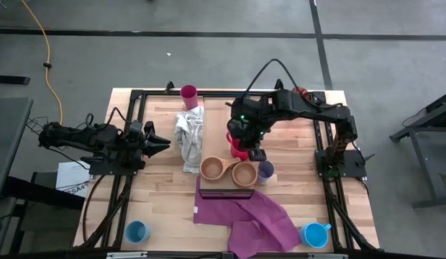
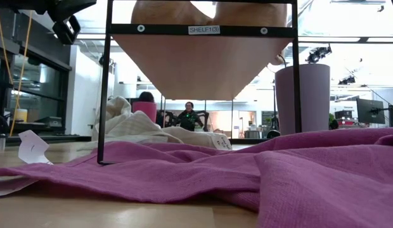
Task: Stack small to large cups/mugs on shelf
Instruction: Put the blue mug on the shelf
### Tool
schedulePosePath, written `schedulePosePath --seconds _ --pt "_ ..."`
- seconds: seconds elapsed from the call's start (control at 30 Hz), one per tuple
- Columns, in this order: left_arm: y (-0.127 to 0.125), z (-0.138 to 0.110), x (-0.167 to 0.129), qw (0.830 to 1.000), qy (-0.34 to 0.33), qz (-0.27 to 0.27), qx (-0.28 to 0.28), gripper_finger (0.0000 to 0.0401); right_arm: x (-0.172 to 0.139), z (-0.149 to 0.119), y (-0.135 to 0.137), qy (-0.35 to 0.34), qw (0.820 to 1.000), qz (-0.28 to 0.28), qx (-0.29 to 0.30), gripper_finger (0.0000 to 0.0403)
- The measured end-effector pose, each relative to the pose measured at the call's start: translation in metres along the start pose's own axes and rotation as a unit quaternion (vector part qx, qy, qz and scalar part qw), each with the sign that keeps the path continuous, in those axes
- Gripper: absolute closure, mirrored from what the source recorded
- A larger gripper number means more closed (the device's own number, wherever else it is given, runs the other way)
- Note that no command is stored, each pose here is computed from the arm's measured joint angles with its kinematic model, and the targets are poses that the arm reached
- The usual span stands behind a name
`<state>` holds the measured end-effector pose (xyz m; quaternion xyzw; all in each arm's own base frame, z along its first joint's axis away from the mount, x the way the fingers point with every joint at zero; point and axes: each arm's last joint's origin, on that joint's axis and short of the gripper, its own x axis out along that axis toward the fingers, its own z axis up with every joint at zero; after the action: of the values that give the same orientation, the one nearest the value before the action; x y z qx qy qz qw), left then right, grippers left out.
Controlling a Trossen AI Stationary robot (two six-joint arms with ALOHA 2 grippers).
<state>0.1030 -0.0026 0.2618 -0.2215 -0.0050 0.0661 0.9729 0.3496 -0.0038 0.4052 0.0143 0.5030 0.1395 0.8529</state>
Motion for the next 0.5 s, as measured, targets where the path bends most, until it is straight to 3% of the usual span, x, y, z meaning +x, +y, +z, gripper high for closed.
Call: schedulePosePath --seconds 0.3,0.5 --pt "-0.006 0.006 0.000 0.998 -0.016 -0.060 0.000 0.0323 -0.052 0.012 0.004 -0.099 0.995 -0.023 -0.009 0.0368" --pt "-0.011 0.015 -0.002 0.993 -0.059 -0.095 0.025 0.0323 -0.106 0.007 0.012 -0.250 0.967 -0.041 0.007 0.0368"
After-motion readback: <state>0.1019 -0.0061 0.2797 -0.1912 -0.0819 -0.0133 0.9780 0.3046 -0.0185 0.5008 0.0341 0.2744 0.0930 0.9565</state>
